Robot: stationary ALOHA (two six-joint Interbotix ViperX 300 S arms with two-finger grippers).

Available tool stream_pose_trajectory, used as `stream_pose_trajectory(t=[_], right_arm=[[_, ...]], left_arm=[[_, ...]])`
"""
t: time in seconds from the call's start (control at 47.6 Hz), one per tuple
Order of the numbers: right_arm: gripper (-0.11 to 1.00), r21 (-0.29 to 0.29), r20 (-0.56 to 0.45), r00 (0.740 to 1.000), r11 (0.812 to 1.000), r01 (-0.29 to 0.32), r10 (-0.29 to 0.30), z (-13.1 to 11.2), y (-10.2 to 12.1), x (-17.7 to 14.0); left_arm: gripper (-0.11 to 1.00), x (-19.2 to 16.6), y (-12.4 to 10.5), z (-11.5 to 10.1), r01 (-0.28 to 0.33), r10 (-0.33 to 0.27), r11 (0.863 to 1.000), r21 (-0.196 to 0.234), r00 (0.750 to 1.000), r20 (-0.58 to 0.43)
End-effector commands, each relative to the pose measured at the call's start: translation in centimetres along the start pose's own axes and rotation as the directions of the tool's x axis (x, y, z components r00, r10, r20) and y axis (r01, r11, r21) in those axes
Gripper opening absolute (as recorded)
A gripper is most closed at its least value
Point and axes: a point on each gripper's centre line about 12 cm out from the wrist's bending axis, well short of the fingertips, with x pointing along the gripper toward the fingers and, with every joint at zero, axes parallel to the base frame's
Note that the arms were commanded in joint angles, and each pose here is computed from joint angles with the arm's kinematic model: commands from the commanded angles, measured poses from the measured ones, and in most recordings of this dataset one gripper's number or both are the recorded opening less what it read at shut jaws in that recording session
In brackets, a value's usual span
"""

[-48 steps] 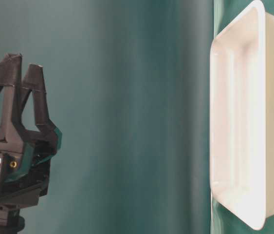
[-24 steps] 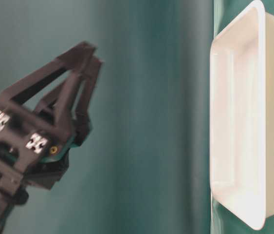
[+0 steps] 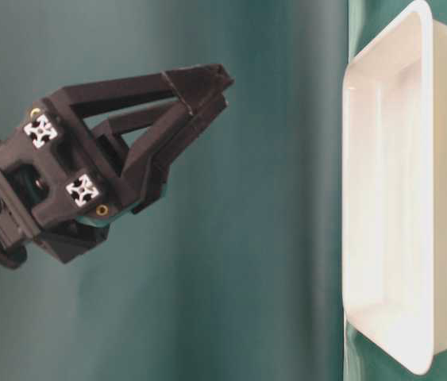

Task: Pick up the tape from a random location and place it into the white case.
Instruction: 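Move the left gripper over the yellow tape roll, then lower the left gripper into the yellow roll's hole and close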

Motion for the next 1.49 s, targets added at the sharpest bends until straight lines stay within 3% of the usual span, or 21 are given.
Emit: stream_pose_trajectory(t=[0.0, 0.777, 1.135, 1.471], right_arm=[[0.92, 0.003, 0.021, 1.000, 1.000, 0.000, 0.000, 1.0, 0.0, 0.2], [0.92, 0.002, 0.006, 1.000, 1.000, 0.000, 0.000, 1.1, 0.0, 0.3], [0.92, 0.002, -0.003, 1.000, 1.000, 0.000, 0.000, 0.9, 0.0, 0.5], [0.92, 0.002, -0.014, 1.000, 1.000, 0.000, 0.000, 0.7, 0.0, 0.7]], left_arm=[[0.98, -1.4, -0.5, 1.4, 0.007, -0.008, 1.000, 0.006, 1.000, 0.014], [0.98, -1.1, -0.6, 1.2, 0.006, -0.006, 1.000, 0.010, 1.000, -0.003], [0.98, 3.6, -0.7, -2.3, 0.008, -0.007, 1.000, 0.009, 0.998, -0.058], [0.98, 6.9, -0.9, -4.3, 0.010, -0.009, 1.000, 0.015, 0.998, -0.057]])
